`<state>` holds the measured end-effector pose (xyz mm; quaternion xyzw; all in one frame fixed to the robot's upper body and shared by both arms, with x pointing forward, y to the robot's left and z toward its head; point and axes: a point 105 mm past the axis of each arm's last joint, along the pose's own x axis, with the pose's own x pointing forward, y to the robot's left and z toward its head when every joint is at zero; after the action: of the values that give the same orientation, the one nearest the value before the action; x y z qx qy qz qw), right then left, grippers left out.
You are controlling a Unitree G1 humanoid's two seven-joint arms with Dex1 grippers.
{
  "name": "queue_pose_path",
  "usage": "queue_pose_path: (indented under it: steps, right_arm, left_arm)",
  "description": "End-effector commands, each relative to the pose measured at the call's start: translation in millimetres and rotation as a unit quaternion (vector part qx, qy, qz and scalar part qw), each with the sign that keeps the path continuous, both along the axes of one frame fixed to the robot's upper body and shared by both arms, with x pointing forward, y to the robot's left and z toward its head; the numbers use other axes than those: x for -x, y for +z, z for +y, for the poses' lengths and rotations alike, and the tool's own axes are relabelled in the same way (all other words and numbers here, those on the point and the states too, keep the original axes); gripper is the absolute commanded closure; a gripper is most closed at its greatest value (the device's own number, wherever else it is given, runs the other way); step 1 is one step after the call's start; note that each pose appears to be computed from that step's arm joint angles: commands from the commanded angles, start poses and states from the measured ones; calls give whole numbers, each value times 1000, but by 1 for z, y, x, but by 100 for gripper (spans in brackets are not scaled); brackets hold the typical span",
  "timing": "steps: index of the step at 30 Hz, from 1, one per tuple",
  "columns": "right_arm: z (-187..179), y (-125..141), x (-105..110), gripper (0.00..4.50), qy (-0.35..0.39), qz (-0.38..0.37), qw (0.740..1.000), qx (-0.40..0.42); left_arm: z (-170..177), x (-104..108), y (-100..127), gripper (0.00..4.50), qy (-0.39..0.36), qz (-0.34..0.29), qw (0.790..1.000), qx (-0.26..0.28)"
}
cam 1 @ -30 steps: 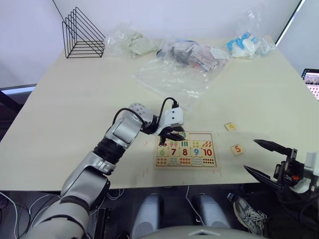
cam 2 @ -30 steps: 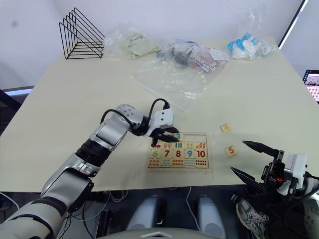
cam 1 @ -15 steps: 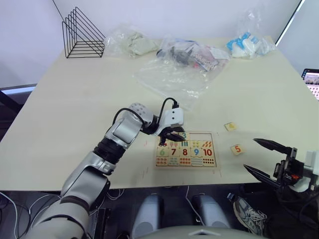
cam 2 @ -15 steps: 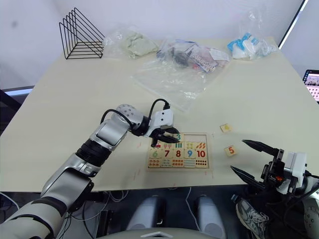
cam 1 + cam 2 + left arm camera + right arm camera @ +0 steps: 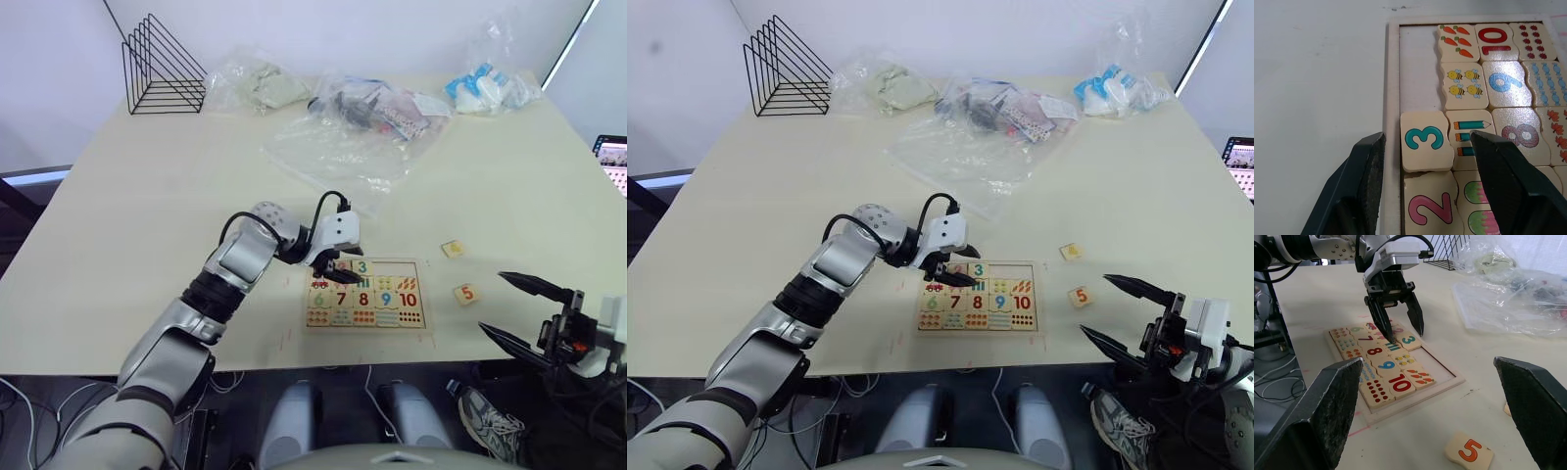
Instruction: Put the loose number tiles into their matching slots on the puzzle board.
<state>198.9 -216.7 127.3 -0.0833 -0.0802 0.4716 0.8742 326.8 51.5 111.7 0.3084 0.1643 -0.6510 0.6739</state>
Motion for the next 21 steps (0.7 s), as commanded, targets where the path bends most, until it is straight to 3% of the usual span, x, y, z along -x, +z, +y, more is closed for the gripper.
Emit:
queue_pose_path:
  steps: [1,6,9,12,13,14,21]
  right_arm:
    - [3,8,1,0,5,-17,1000,3]
    - [4,8,2,0,2,-17,1000,2]
    - [3,7,3,0,0,-17,1000,1]
    - [3,7,3,0,-2,-16,1000,1]
    - [3,7,3,0,-2,-16,1000,1]
    - [2,7,3,0,-2,-16,1000,1]
    - [1,8,3,0,-6,-16,1000,3]
  left_arm:
    - [-6,-1,42,159,-12,-4,997,74]
    - [0,-15,53,159,11,-24,994,109]
    - [0,-17,53,235,2,-34,990,133]
    - [4,-16,46,360,-3,-28,992,125]
    - [5,-15,44,421,-5,-26,992,123]
    - [6,-14,42,443,-10,-27,992,119]
    - [18,-8,21,443,-24,-5,996,82]
